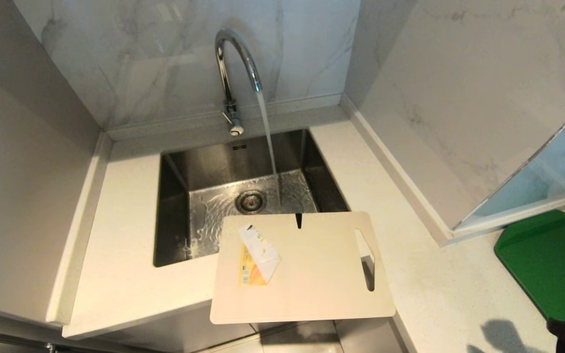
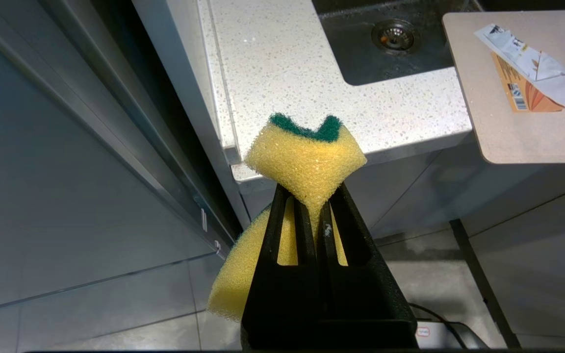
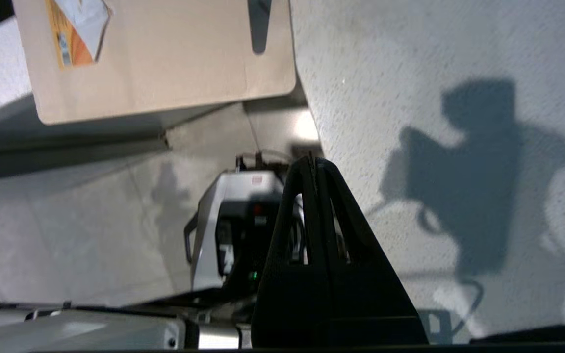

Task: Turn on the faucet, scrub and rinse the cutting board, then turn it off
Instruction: Pick up the cutting board

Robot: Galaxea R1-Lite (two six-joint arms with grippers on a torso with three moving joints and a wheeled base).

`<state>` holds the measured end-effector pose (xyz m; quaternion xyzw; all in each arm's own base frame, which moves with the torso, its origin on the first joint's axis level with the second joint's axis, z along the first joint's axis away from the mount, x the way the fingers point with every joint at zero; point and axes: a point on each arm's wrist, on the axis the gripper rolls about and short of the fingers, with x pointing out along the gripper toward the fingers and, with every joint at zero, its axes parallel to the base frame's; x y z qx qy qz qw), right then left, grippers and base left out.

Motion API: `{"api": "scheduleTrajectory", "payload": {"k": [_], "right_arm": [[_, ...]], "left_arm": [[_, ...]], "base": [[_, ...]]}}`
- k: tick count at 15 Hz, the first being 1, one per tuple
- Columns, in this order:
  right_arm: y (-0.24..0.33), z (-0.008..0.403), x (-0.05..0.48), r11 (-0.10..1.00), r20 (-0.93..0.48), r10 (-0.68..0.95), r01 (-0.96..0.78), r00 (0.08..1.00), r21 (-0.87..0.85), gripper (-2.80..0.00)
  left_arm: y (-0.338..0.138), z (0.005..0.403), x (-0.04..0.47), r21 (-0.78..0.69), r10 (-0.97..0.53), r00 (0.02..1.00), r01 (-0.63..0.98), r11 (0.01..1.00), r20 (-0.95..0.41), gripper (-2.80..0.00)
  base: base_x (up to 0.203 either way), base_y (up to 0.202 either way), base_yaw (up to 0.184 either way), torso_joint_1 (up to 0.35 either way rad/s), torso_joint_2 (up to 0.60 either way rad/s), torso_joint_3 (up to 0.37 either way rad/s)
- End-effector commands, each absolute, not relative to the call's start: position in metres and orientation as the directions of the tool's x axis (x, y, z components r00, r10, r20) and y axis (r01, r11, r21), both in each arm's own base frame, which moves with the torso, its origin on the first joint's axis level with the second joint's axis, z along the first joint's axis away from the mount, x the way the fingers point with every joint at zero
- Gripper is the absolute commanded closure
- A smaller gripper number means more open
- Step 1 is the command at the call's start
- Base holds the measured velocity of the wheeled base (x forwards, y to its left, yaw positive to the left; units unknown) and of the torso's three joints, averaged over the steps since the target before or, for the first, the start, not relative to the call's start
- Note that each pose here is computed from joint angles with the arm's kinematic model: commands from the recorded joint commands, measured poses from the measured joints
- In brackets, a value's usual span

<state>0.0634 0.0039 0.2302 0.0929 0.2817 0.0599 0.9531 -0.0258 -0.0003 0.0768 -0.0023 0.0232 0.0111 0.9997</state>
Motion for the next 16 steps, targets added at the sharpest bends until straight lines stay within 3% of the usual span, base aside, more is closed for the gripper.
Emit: {"api": "scheduleTrajectory", "payload": {"k": [1,7,15,16], "right_arm": [[0.006,0.224,0.109,0.973,-0.659,0.187,-0.044,0.729,0.227,0.0],[0.034,0.21,0.182,0.959,-0.777,0.238,-0.016,0.583,0.282,0.0],[0.068,0.172,0.241,0.973,-0.836,0.16,0.057,0.525,0.222,0.0],[0.069,0.17,0.243,0.975,-0.842,0.152,0.061,0.518,0.213,-0.71]], "left_arm": [[0.0,0.076,-0.026,-0.004,0.023,0.999,-0.023,1.0,-0.046,0.0],[0.0,0.077,-0.026,-0.004,0.023,0.999,-0.023,1.0,-0.045,0.0],[0.0,0.077,-0.026,-0.004,0.023,0.999,-0.023,1.0,-0.045,0.0],[0.0,0.076,-0.026,-0.004,0.023,0.999,-0.023,1.0,-0.046,0.0]], "base": [[0.0,0.0,0.0,0.0,0.0,0.0],[0.0,0.0,0.0,0.0,0.0,0.0],[0.0,0.0,0.0,0.0,0.0,0.0],[0.0,0.0,0.0,0.0,0.0,0.0]]}}
